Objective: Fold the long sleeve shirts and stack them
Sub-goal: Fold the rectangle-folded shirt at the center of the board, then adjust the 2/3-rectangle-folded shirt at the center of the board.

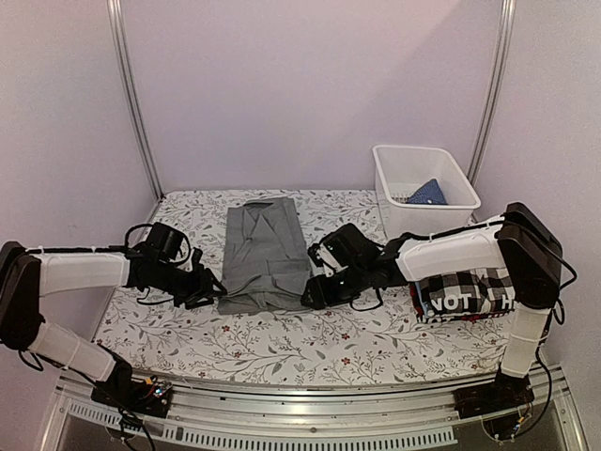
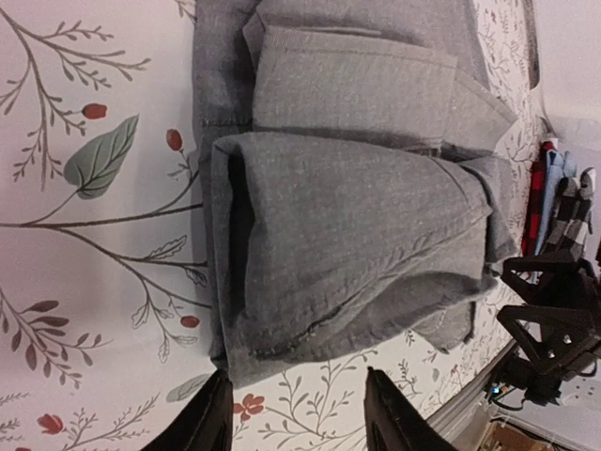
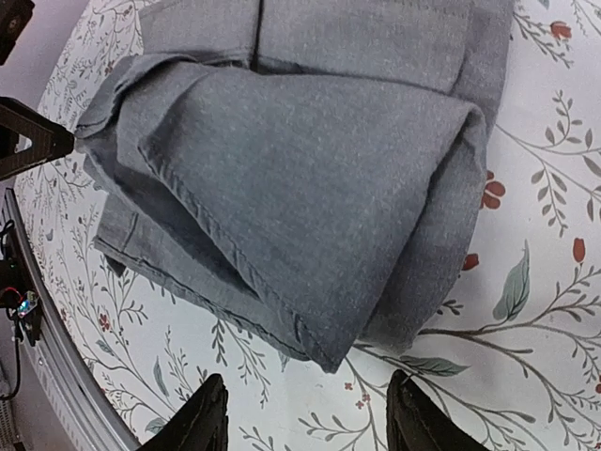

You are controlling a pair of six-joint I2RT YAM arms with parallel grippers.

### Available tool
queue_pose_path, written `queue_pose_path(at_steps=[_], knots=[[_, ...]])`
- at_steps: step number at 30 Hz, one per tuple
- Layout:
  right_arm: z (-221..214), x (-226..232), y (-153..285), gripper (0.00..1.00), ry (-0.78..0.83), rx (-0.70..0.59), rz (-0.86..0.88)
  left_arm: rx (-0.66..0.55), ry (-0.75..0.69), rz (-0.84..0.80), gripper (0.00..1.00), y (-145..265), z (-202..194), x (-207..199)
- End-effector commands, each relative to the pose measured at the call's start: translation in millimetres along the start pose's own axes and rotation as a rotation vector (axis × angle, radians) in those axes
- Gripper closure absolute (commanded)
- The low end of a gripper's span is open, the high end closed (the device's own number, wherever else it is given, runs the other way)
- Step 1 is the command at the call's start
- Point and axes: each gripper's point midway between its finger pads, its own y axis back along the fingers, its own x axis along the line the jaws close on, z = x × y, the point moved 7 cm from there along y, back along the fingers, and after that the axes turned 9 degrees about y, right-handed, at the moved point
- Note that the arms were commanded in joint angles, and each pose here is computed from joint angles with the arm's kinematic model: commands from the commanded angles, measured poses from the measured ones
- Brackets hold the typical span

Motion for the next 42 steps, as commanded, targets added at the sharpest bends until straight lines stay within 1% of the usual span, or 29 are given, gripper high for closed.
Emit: queue_pose_path(at_steps=[1, 5, 11, 16, 18, 21, 24, 25, 29, 31, 34, 38, 40, 42], knots=[[-4.7, 4.6, 2.2, 0.46, 0.028, 0.01, -0.029, 0.016, -0.003, -0.002, 0.54, -6.2, -6.5, 0.1], [-7.5, 9.7, -6.2, 0.49, 0.031, 0.024, -0.037, 0.012, -0.007, 0.003, 0.55, -11.1, -4.6, 0.7], [-10.3, 6.0, -17.2, 0.56, 0.003, 0.047, -0.062, -0.008, -0.02, 0.012, 0.56, -14.8, 2.2, -1.9], [-4.5, 6.5, -22.0, 0.6, 0.003, 0.033, -0.073, -0.015, -0.03, 0.016, 0.6, -16.8, 6.6, -4.8], [-2.0, 6.9, -24.4, 0.64, 0.004, 0.03, -0.075, -0.019, -0.035, 0.019, 0.61, -17.2, 8.6, -6.4], [4.0, 9.4, -24.0, 0.74, 0.007, 0.016, -0.073, -0.027, -0.045, 0.016, 0.65, -17.2, 12.0, -9.6], [9.9, 11.4, -21.3, 0.88, 0.007, 0.009, -0.079, -0.029, -0.058, 0.013, 0.75, -16.5, 15.6, -14.5], [12.0, 12.4, -20.2, 0.91, 0.01, 0.006, -0.079, -0.031, -0.062, 0.012, 0.8, -16.2, 16.7, -16.0], [24.5, 17.3, -11.7, 1.0, 0.015, -0.019, -0.082, -0.034, -0.072, 0.009, 0.95, -13.4, 19.9, -20.6], [35.0, 19.8, -5.5, 1.0, 0.02, -0.049, -0.089, -0.044, -0.078, 0.005, 0.98, -11.0, 23.1, -24.1], [55.8, 17.4, -0.3, 1.0, 0.02, -0.088, -0.093, -0.059, -0.072, -0.004, 1.0, -9.1, 33.7, -26.9], [82.0, 1.5, -3.9, 1.0, -0.005, -0.131, -0.106, -0.09, -0.05, -0.003, 1.0, -10.0, 59.5, -27.2], [93.1, -11.8, -15.4, 1.0, -0.017, -0.136, -0.107, -0.084, -0.019, -0.008, 1.0, -14.9, 73.4, -23.9], [106.8, -23.2, -25.4, 0.95, -0.024, -0.152, -0.101, -0.088, 0.012, -0.016, 1.0, -19.3, 89.2, -20.6]])
